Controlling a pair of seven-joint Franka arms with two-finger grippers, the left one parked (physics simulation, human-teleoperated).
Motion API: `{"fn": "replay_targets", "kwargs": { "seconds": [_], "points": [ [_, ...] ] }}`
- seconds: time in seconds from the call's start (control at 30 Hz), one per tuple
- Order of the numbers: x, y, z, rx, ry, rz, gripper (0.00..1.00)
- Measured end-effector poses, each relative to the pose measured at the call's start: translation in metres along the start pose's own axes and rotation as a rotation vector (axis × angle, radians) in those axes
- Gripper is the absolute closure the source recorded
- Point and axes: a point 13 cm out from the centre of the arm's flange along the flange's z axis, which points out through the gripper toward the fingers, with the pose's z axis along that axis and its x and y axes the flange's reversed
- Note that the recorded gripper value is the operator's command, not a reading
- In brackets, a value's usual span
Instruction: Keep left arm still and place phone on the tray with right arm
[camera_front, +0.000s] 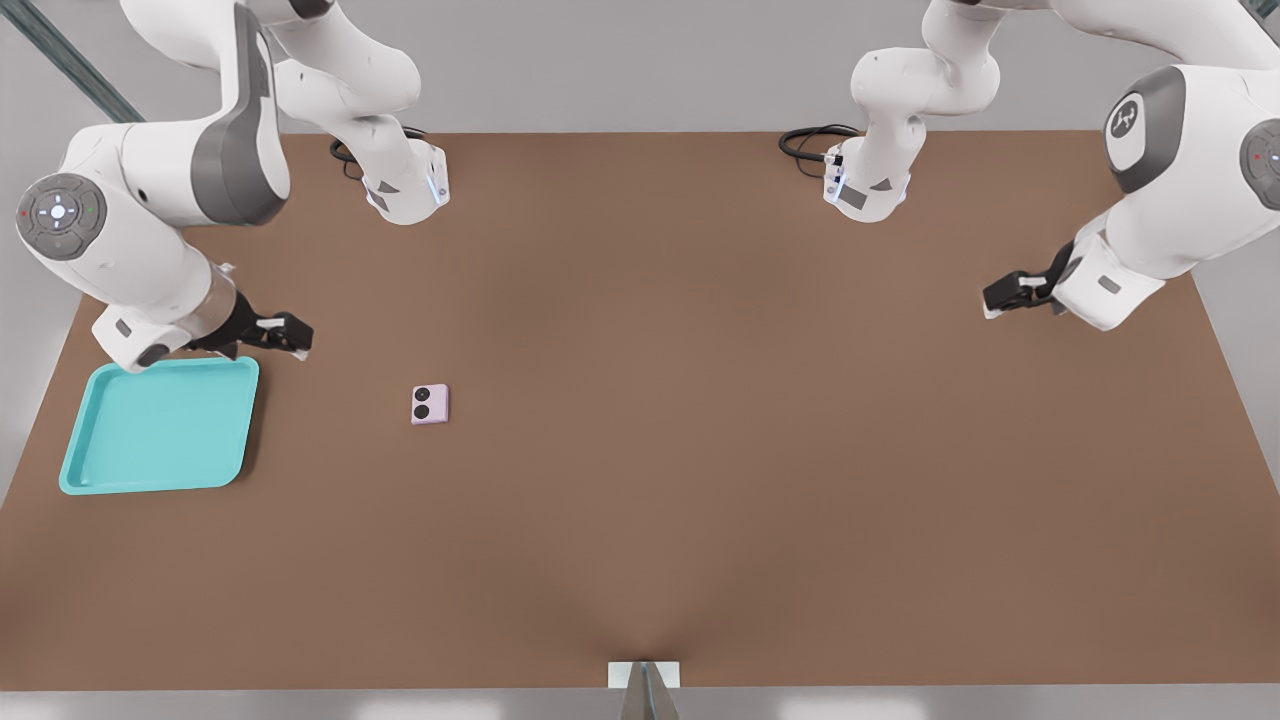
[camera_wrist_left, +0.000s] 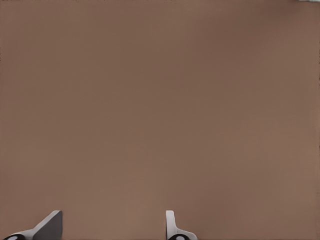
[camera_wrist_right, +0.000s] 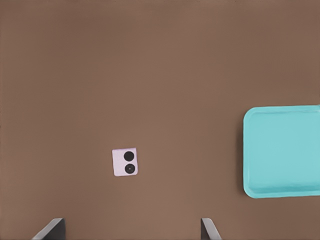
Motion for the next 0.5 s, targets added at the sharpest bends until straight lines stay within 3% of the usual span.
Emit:
{"fn": "replay_targets", "kwargs": {
  "seconds": [0.1, 0.3, 0.5],
  "points": [
    [-0.009, 0.005, 0.003, -0.004, -0.033, -0.003, 0.00],
    [-0.013, 0.075, 0.121, 0.002, 0.039, -0.109, 0.00],
    [-0.007, 0.086, 0.230, 0.002, 0.095, -0.087, 0.00]
  ]
}}
